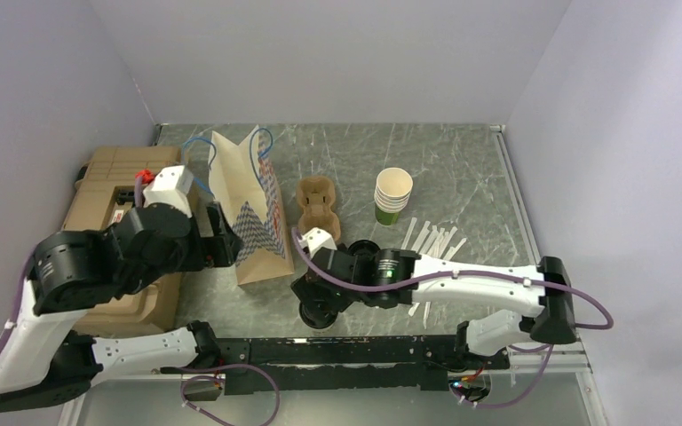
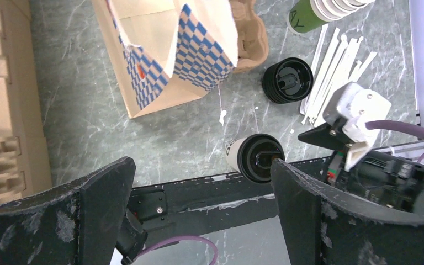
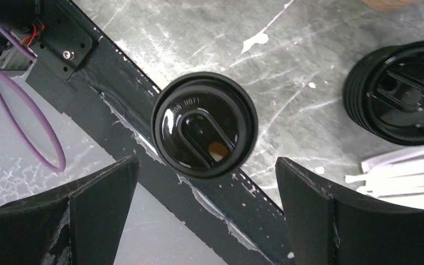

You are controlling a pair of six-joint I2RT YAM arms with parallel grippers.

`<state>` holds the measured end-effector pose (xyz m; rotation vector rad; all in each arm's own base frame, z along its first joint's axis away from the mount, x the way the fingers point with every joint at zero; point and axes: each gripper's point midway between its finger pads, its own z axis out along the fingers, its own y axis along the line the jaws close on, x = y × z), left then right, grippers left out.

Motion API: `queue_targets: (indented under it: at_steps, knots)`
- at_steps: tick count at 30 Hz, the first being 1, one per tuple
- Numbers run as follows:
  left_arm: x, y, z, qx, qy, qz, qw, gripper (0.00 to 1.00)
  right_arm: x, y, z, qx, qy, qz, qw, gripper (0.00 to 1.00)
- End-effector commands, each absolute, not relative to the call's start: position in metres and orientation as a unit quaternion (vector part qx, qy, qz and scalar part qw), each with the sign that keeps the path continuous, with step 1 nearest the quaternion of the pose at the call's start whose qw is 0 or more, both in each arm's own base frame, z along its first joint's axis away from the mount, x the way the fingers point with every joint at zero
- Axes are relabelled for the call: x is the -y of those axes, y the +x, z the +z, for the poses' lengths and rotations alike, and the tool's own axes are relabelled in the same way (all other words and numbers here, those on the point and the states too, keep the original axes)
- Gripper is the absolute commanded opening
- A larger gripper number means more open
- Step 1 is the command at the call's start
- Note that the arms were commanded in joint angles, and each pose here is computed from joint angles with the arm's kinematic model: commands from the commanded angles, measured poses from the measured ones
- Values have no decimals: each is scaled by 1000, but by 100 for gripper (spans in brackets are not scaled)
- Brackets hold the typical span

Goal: Pack the takeout coffee

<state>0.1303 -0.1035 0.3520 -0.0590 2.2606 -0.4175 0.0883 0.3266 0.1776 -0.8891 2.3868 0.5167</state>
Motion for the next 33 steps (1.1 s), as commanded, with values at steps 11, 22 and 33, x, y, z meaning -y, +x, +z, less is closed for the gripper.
queue_targets:
  at_steps: [11,22,33]
  knots:
    - [65,112,322,-914,-44,-120,386,100,-363,94,147,-887,-349,171,251,99]
    - [63,110,320,-911,-45,-128,389,99,-366,92,143,-889,-349,169,242,74]
    - [72,112,315,-913,-38,-131,385,99,-351,99,157,-892,-331,156,264,47]
